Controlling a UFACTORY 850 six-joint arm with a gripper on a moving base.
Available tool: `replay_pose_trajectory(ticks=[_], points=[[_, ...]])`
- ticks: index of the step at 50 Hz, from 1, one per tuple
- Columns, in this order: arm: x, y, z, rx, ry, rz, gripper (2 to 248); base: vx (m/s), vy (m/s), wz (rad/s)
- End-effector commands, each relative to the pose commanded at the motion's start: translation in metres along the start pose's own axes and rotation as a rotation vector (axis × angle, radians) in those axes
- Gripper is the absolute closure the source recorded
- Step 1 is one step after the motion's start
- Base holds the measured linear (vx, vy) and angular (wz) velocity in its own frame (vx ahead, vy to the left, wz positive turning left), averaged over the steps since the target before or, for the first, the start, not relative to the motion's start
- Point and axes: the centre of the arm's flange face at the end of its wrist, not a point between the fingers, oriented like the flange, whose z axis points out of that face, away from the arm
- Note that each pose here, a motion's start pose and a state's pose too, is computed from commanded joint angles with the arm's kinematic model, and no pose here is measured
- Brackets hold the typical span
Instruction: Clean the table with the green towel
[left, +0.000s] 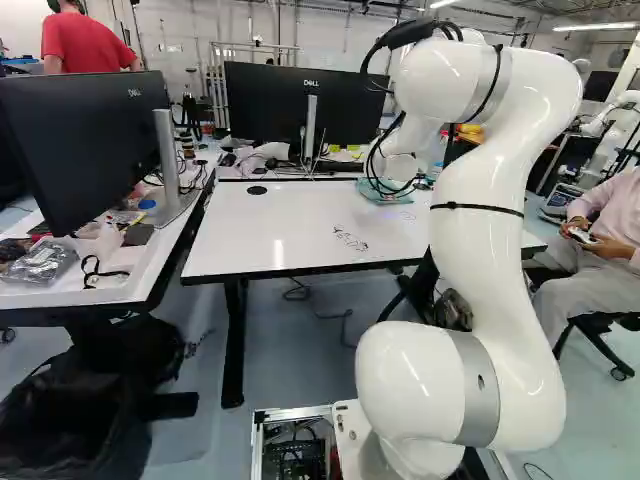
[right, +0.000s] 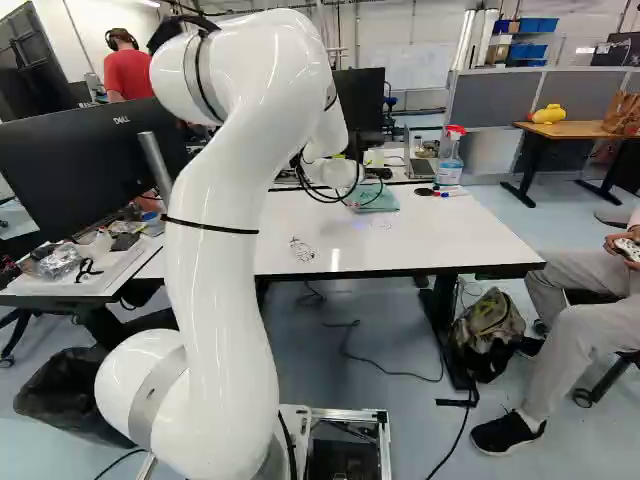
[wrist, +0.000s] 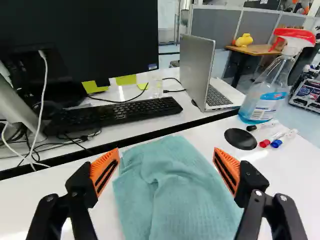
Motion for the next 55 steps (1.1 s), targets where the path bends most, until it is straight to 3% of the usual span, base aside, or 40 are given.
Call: replay_pose_trajectory(ticks=[29, 50, 55], points=[[-0.010, 0.011, 0.043, -0.023, -0.164, 0.029, 3, 0.000, 0.000, 0.000], [-0.021, 0.013, 0.047, -0.030, -0.301, 0.049, 3, 0.000, 0.000, 0.000], [-0.022, 0.013, 0.047, -0.030, -0.301, 0.050, 3, 0.000, 0.000, 0.000]])
